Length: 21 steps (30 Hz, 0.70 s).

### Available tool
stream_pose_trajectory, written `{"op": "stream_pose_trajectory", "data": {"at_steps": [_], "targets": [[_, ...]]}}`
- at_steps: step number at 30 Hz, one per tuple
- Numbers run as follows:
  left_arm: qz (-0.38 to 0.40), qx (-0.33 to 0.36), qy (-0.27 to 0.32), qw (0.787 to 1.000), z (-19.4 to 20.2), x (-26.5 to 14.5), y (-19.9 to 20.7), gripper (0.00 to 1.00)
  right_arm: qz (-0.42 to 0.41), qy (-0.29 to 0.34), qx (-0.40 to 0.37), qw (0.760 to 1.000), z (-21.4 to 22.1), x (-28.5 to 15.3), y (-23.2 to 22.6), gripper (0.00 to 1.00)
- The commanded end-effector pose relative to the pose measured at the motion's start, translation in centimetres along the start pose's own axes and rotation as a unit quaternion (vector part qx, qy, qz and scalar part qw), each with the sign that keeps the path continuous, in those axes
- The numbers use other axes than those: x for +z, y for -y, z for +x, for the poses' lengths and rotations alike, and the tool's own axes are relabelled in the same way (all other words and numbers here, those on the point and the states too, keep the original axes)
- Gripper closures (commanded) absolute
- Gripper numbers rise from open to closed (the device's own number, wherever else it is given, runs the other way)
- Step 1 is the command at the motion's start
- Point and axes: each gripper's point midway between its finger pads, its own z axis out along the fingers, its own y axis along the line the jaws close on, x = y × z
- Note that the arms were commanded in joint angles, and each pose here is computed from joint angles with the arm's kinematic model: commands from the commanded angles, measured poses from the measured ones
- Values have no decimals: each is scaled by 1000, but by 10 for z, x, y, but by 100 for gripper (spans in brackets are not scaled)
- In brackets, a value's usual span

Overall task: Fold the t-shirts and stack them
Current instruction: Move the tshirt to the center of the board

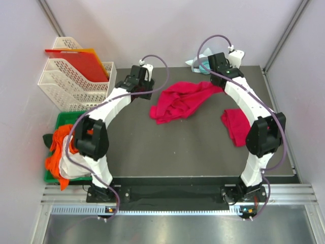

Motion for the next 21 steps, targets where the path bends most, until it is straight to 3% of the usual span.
{"op": "stream_pose_trajectory", "data": {"at_steps": [1,4,5,6,12,21], "targets": [[93,-19,28,995,-6,-43,34,37,-6,-1,10,1000,-10,15,-13,100],[133,-13,14,991,10,-52,52,37,-31,-24,-7,999,-2,23,-25,100],[141,-13,12,990,14,-54,55,37,-39,-27,-9,999,-3,21,-29,95],[147,-10,9,989,18,-55,61,37,-46,-30,-10,998,-2,19,-31,81],[169,11,-2,986,45,-63,90,37,-104,-1,-1,995,-12,-20,-38,38],[170,36,-43,984,88,-42,116,37,-144,13,-33,989,5,-73,-41,37]]}}
